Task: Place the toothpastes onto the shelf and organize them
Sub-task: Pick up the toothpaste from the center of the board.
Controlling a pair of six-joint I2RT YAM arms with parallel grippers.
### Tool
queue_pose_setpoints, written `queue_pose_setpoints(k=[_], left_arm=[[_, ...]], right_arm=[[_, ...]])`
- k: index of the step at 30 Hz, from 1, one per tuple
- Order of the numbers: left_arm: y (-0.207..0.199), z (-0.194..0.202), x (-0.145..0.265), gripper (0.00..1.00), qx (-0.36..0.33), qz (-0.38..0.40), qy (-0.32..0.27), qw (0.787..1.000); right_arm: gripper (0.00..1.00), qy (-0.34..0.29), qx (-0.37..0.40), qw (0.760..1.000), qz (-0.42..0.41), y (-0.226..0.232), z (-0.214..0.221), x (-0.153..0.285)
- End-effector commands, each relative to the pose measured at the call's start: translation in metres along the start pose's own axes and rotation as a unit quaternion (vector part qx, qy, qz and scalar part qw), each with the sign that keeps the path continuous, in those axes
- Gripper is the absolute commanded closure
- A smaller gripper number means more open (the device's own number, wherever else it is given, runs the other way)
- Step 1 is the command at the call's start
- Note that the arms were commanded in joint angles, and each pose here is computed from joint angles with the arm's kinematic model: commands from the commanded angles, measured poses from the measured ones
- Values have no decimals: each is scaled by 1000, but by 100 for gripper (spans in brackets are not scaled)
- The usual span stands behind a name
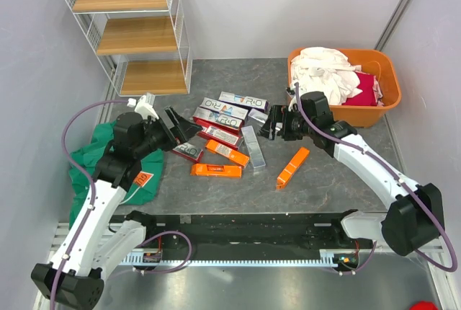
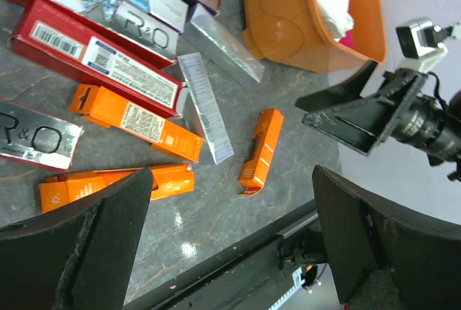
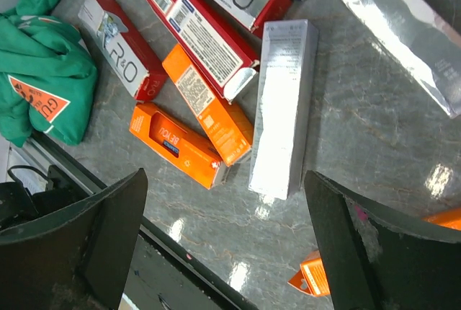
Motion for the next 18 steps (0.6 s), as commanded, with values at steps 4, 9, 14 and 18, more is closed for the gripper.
queue_pose_setpoints(k=[4,9,14,18], left_arm=[[20,-7,-15,0,0,-55,-11,998],[39,-1,-27,0,29,-104,8,994],[49,6,-37,0,61,-130,34,989],[54,14,-44,0,29,-124,80,989]], right_arm=[[2,15,18,1000,6,0,15,-3],[2,58,28,997,32,-5,31,-21],[2,93,46,992,68,-6,43,-45],[2,101,57,989,95,-9,39,-63]])
Point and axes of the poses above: each gripper's point midway between its finger pads, its own x axis back along the fingers, its own y axis along the line the jaws close on, z = x × y, the point moved 4 cm from there along x, back along the fingers, and after that the axes turned 15 degrees about x, right-handed, at the moved point
